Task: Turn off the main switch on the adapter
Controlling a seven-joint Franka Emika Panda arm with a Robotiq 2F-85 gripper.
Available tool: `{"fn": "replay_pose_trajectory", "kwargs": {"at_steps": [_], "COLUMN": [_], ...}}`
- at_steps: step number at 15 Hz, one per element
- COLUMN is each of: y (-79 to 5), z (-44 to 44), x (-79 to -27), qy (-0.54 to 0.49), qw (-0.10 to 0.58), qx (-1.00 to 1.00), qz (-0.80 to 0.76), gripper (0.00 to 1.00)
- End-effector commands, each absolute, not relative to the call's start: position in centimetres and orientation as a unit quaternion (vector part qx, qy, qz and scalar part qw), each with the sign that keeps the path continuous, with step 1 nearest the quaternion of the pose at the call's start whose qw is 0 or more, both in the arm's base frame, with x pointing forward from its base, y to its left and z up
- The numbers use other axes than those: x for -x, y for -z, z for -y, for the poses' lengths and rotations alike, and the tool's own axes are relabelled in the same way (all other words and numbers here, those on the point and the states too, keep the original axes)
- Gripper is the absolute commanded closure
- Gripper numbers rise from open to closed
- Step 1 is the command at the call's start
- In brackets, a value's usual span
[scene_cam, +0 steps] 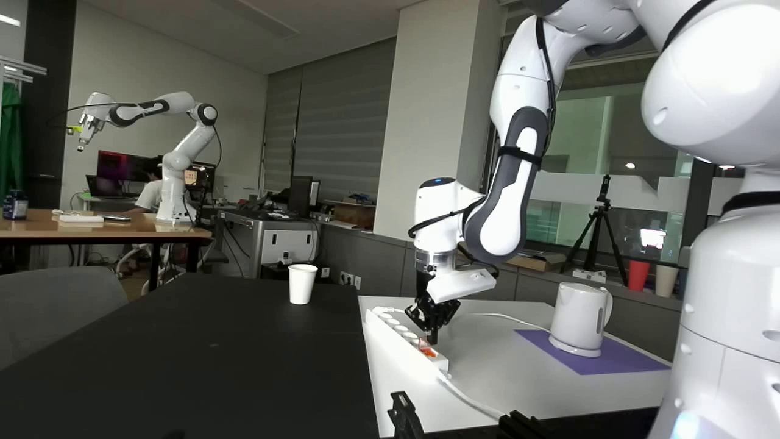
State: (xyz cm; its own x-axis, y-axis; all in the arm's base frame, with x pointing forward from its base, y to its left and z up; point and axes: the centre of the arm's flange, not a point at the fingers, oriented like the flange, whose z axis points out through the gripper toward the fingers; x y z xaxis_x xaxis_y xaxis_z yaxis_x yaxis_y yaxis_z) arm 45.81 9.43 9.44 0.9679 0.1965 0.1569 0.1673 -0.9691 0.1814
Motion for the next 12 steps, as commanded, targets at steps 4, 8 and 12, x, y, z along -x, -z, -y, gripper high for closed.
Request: {"fn": "replay_pose_trajectory", "kwargs": {"at_steps": [4,8,12], "y": [-6.9,-6.6,-6.2], "z": [-9.5,-9.3,-9.0], "x": [-46.6,-46.9,-47.0], "qy": [-0.061,-0.067,-0.072], "qw": [0.064,0.062,0.060], "qx": [-0.992,-0.991,-0.991], "qz": [-0.092,-0.093,-0.094], "gripper": [1.00,1.00,1.00]}}
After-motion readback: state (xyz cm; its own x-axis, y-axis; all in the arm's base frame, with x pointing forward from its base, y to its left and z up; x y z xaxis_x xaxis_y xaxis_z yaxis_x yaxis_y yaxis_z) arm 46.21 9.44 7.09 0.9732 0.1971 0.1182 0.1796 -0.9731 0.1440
